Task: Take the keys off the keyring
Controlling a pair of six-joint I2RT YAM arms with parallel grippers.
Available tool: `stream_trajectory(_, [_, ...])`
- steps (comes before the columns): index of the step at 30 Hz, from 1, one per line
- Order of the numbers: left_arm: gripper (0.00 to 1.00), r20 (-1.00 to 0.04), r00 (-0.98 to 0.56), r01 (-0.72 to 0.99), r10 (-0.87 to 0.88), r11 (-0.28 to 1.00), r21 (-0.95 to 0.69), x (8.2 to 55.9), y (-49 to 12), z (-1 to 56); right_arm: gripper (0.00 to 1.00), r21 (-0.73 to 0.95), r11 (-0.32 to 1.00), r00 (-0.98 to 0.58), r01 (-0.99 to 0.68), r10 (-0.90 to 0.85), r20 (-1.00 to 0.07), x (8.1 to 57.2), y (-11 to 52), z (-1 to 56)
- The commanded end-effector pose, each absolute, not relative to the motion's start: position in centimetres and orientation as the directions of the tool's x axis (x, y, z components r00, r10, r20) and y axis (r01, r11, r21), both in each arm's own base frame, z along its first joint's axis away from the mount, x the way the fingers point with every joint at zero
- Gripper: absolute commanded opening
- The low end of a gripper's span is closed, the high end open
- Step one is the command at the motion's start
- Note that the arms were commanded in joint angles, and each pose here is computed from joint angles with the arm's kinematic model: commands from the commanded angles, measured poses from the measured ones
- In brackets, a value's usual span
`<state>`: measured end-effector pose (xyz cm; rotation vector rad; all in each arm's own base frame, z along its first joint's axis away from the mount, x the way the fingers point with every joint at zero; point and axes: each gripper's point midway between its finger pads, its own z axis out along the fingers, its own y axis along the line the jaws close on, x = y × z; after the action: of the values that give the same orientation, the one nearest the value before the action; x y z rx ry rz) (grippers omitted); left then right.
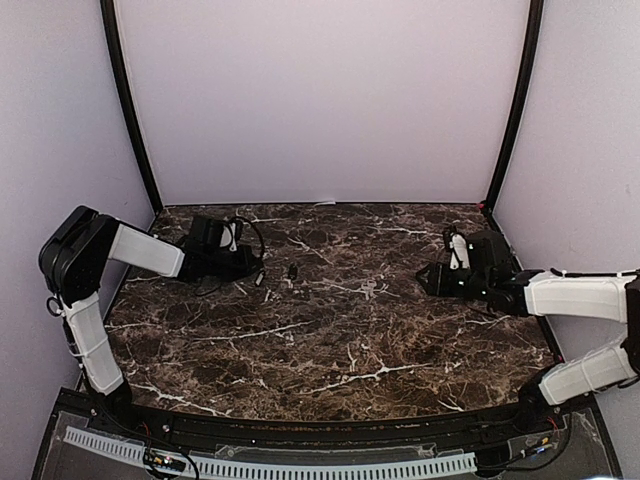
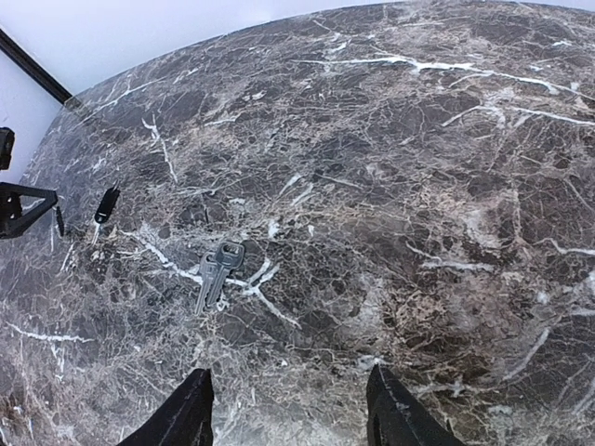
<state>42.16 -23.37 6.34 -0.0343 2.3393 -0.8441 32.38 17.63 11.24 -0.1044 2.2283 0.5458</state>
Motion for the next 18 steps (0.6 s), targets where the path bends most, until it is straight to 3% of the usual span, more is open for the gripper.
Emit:
stream_trajectory(1, [0.00, -0.597, -0.765, 0.242, -0.242, 0.750, -0.615, 44.6, -25.0, 7.9, 0.56, 0.350, 0.918, -0.634, -0.189, 0.158, -0.757, 31.9, 16.0, 11.7])
stream_trajectory(4, [0.07, -0.589, -0.773, 0.237, -0.235, 0.754, -0.613, 45.1, -25.3, 7.1, 0.57, 0.349, 0.921, -0.629, -0.176, 0.168, -0.760, 31.6, 15.6, 11.7])
stream_trajectory(10, [0.47, -0.600, -0.773, 0.276, -0.207, 0.741, -0.612, 44.7, -25.6, 7.5, 0.57, 0.346, 0.922, -0.611, -0.175, 0.174, -0.772, 31.7, 15.4, 12.6])
stream_trajectory(18, [0.70, -0.674, -0.722, 0.361, -0.156, 0.747, -0.559, 43.7, -25.0, 9.5, 0.69, 0.356, 0.899, -0.586, -0.255, 0.149, -0.797, 33.7, 17.5, 14.3])
